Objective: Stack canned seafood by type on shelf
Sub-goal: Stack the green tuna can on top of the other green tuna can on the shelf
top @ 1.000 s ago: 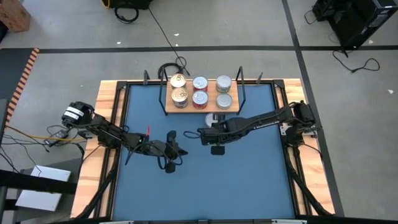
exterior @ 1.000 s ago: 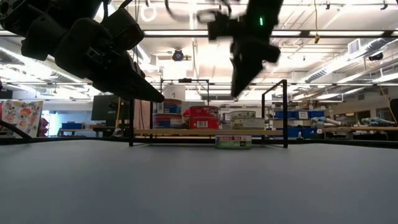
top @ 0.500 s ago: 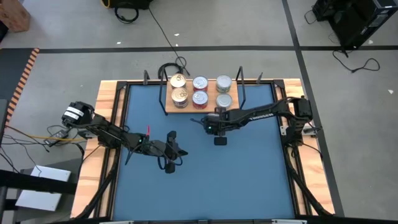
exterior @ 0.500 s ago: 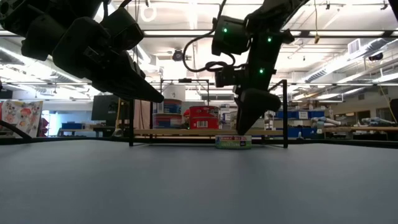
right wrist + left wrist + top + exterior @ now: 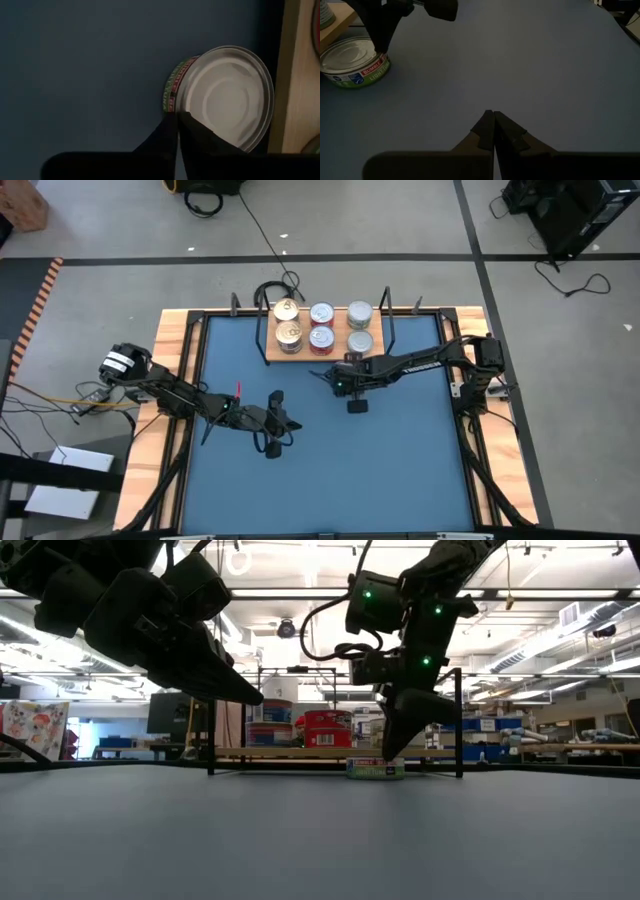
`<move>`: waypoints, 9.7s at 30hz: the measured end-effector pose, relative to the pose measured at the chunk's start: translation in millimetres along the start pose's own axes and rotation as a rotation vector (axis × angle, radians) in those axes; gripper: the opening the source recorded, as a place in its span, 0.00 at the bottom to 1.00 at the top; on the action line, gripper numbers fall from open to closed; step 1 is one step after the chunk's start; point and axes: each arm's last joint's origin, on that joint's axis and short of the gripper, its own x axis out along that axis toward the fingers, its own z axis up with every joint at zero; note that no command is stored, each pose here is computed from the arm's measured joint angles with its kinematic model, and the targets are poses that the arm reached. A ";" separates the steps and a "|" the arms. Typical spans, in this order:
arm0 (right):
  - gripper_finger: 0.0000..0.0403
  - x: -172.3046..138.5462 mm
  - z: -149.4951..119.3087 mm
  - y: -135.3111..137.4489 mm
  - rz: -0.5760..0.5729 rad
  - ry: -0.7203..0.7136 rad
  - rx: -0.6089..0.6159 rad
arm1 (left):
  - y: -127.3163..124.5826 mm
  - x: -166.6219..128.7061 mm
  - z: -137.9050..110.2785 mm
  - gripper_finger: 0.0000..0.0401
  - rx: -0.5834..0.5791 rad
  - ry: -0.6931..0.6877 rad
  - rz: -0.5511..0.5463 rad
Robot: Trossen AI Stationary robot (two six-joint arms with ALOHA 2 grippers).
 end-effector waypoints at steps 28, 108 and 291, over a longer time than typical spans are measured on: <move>0.19 -47.2 23.4 38.9 0.090 -0.081 0.006 | 0.0 0.1 -0.3 0.02 0.001 0.003 -0.001; 0.02 -16.0 3.2 48.8 0.077 -0.138 -0.274 | 0.6 0.0 0.2 0.02 0.014 -0.006 0.021; 0.37 -80.3 41.2 -8.6 -0.719 0.168 -0.192 | 95.9 61.6 -36.3 0.02 -0.013 -0.147 -0.066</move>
